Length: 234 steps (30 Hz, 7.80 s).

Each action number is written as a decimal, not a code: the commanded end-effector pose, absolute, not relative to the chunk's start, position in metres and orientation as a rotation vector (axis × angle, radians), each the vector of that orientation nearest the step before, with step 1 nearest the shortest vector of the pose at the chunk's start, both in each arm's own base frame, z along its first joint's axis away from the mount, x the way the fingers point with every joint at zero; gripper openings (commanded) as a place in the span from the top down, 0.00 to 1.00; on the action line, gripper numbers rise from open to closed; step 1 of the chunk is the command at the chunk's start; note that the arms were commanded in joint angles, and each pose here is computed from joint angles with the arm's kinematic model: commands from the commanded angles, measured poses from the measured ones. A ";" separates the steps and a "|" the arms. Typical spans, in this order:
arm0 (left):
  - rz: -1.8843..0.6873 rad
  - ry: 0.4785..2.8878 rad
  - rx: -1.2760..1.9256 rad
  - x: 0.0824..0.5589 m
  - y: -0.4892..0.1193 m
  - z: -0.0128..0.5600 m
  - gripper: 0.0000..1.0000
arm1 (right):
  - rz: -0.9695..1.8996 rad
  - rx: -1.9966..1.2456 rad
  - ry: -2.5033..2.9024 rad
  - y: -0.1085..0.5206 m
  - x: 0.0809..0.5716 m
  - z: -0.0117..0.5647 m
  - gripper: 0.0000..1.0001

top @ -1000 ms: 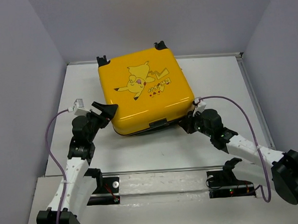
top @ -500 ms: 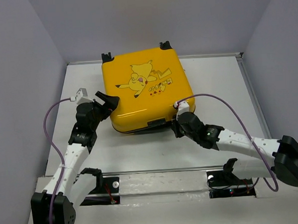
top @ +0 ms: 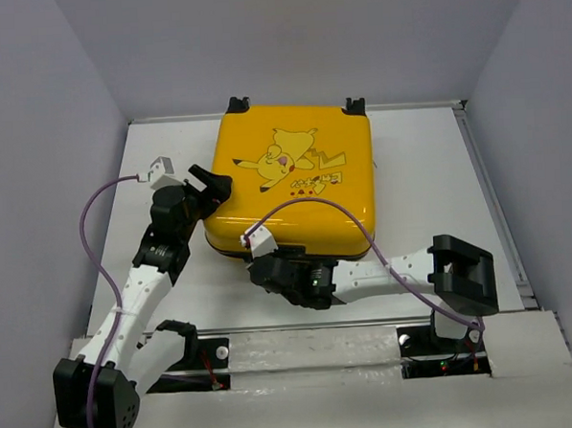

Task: Pack the luggage

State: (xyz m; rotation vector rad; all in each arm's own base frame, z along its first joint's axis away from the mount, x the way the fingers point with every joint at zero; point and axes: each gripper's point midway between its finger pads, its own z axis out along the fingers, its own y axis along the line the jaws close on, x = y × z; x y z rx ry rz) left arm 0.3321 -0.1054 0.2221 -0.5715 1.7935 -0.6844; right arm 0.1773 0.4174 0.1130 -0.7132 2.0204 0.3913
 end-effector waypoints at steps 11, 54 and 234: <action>-0.794 1.888 -0.287 0.294 -0.114 0.234 0.01 | 0.855 -0.520 1.874 0.398 0.182 0.198 0.93; -0.819 2.026 -0.139 0.284 -0.154 0.204 0.01 | 0.528 0.093 2.075 0.156 0.383 0.253 0.00; -1.012 1.683 -0.542 0.303 -0.128 0.197 0.94 | 0.805 -0.525 1.838 0.412 0.208 0.193 0.93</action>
